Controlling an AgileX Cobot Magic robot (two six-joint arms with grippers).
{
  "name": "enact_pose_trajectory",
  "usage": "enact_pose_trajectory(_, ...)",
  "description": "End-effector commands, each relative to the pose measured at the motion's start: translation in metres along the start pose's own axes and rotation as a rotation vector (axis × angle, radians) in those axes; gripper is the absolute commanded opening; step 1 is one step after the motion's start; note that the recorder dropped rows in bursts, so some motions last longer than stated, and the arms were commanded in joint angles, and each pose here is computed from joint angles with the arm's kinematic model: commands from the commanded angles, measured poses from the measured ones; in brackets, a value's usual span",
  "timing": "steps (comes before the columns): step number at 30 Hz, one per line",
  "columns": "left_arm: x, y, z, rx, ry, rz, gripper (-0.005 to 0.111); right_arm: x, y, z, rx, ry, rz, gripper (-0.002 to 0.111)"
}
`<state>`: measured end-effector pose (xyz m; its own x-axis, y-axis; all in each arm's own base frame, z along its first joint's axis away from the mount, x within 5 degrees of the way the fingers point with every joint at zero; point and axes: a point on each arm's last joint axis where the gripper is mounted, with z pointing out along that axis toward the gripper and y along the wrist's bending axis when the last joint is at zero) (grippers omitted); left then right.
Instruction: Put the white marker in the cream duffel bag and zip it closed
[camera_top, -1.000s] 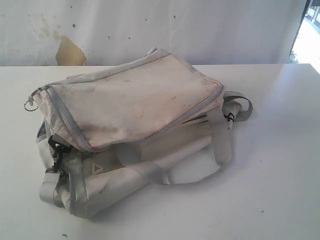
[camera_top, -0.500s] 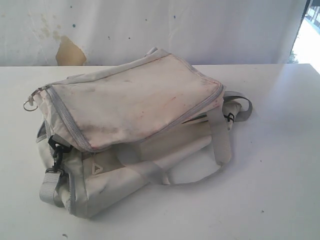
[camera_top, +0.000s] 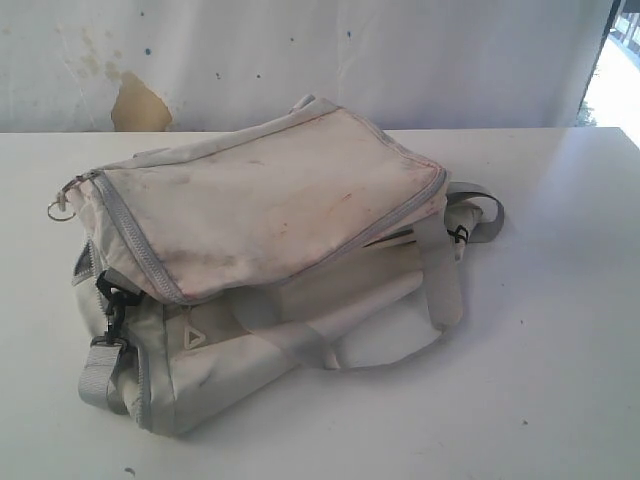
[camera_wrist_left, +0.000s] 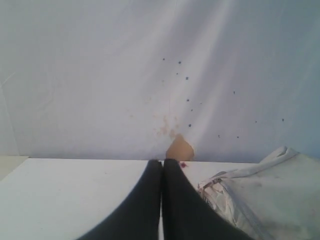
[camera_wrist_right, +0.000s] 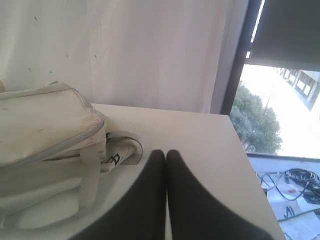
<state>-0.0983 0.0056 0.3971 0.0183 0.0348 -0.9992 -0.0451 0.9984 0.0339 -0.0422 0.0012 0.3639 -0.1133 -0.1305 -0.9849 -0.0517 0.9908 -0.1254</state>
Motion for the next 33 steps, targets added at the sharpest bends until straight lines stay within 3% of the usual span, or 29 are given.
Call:
enact_pose_trajectory(1, -0.005, 0.000, -0.001, 0.009, -0.054, -0.010, 0.000, 0.008, 0.001, -0.004, 0.010, 0.006, -0.002, 0.000)
enact_pose_trajectory(10, -0.016, -0.002, -0.001, 0.033, -0.177, -0.027, 0.000, 0.013, 0.000, 0.009, 0.030, -0.020, -0.001, 0.000)
enact_pose_trajectory(15, -0.004, -0.004, 0.018, 0.034, -0.148, -0.025, 0.000, 0.019, 0.000, 0.026, 0.040, -0.092, 0.000, 0.000)
enact_pose_trajectory(26, 0.047, -0.010, 0.088, 0.041, -0.187, -0.020, 0.000, 0.054, 0.003, 0.070, 0.050, -0.176, -0.001, 0.000)
enact_pose_trajectory(33, 0.099, -0.014, 0.124, 0.046, -0.179, -0.017, 0.000, 0.087, 0.007, 0.094, 0.053, -0.197, -0.001, 0.000)
